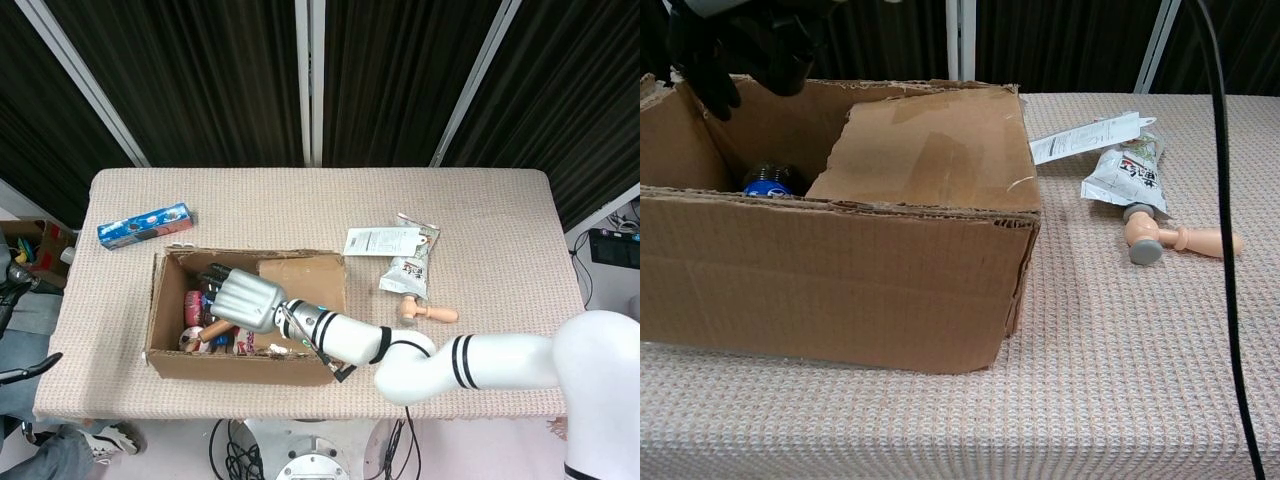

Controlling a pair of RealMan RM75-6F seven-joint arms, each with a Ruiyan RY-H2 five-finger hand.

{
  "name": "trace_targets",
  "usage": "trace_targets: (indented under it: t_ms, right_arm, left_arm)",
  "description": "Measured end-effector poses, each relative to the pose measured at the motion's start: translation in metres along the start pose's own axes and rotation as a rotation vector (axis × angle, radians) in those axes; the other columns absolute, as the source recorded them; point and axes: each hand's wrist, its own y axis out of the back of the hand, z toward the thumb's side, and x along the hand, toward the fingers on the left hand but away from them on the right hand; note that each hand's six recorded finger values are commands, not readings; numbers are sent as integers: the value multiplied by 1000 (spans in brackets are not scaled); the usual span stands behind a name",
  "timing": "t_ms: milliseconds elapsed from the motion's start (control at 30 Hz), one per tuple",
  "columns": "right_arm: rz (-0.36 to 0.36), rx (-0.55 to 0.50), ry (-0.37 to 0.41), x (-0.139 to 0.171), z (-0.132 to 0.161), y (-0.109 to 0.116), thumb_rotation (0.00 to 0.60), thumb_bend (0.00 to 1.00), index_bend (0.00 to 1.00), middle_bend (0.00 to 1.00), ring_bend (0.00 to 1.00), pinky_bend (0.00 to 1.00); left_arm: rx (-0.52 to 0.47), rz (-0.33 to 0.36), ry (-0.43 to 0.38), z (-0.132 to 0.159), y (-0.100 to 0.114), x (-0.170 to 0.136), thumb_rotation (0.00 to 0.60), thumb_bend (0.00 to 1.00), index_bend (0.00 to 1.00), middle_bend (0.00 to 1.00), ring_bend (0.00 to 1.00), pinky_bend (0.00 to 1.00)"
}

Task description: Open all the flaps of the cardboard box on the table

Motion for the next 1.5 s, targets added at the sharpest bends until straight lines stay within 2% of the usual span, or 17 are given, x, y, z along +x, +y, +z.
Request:
trace_targets:
  t_ms: [200,400,733,833,967,1267,1500]
  right_arm:
    - [42,42,-57,-9,-4,-17,600,1000,384,282,0,0]
    - [79,40,-71,-13,-5,-29,600,1000,390,299,0,0]
    - [154,74,-90,-11,-7,-42,600,1000,633,440,0,0]
    - [150,81,-98,-8,-9,-39,600,1000,685,470,0,0]
    - [131,72,-108,-3,-11,-32,600,1000,704,476,0,0]
    - [86,44,-123,22,-17,-7,600,1000,708,489,10,0]
    - [14,47,-134,57,-27,21,600,1000,683,478,5,0]
  left_arm:
    - [13,2,-1,0,1,0,163,35,72,116,104,216]
    - [3,-8,6,-1,2,-1,164,29,72,142,105,215]
    - [2,-26,7,-2,0,1,161,29,72,143,104,215]
    - [0,-28,9,-3,-1,1,160,29,72,143,105,215]
    - [-1,-27,8,-3,-1,1,165,29,72,143,105,215]
    - [-10,-38,-1,2,-1,6,164,29,72,143,104,215]
    - [-14,-51,-9,7,-5,13,161,29,72,143,105,216]
